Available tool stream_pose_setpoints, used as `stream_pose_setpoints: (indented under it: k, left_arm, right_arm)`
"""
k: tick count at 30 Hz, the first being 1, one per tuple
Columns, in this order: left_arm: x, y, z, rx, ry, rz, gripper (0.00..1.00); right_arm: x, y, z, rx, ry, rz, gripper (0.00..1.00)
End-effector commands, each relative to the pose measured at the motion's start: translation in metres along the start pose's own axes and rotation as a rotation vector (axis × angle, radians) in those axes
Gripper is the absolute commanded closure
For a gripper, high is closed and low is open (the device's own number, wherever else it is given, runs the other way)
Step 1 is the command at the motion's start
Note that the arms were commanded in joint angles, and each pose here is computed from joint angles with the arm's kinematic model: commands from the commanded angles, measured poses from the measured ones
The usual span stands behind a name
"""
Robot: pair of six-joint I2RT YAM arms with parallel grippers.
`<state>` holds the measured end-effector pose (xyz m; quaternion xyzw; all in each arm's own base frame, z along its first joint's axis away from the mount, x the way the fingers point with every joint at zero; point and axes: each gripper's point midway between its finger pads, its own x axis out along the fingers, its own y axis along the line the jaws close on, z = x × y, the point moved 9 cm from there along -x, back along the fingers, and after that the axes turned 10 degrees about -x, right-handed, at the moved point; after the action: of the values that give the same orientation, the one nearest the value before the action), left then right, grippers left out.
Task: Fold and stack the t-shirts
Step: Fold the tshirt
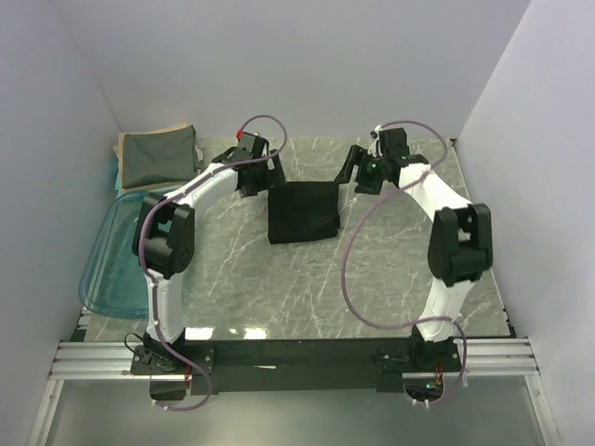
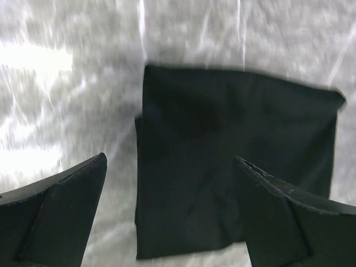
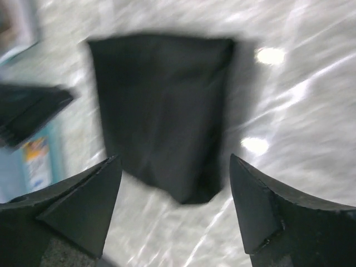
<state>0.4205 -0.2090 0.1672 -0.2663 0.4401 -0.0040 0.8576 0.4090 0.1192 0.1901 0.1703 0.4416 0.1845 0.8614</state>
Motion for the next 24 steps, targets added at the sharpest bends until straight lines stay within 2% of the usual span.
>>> stream_pose_setpoints:
  k: [1,5,8,11,16,24]
  left_arm:
    - [-0.041,-0.020,-0.002,-0.013,-0.004,-0.145,0.01]
    - [-0.053,-0.024,-0.020,-0.040,-0.001,-0.225,0.01]
    - [-0.048,-0.018,-0.036,-0.062,0.051,-0.248,0.00]
    - [-0.037,-0.019,-0.048,-0.056,0.119,-0.277,0.01]
    - [-0.019,-0.008,-0.065,-0.054,0.181,-0.247,0.00]
    - [0.007,0.021,-0.089,-0.022,0.269,-0.130,0.01]
  right_arm:
    - [-0.031,0.056,-0.008,-0.080,-0.085,0.244,0.15]
    - [-0.023,0.086,-0.036,-0.094,-0.041,0.369,0.15]
    - [-0.006,0.091,-0.040,-0.045,-0.018,0.393,0.15]
    - [0.017,0.079,-0.047,0.018,0.040,0.387,0.15]
    - [0.041,0.037,-0.063,0.107,0.074,0.269,0.14]
    - [0.063,-0.012,-0.116,0.189,0.192,0.157,0.14]
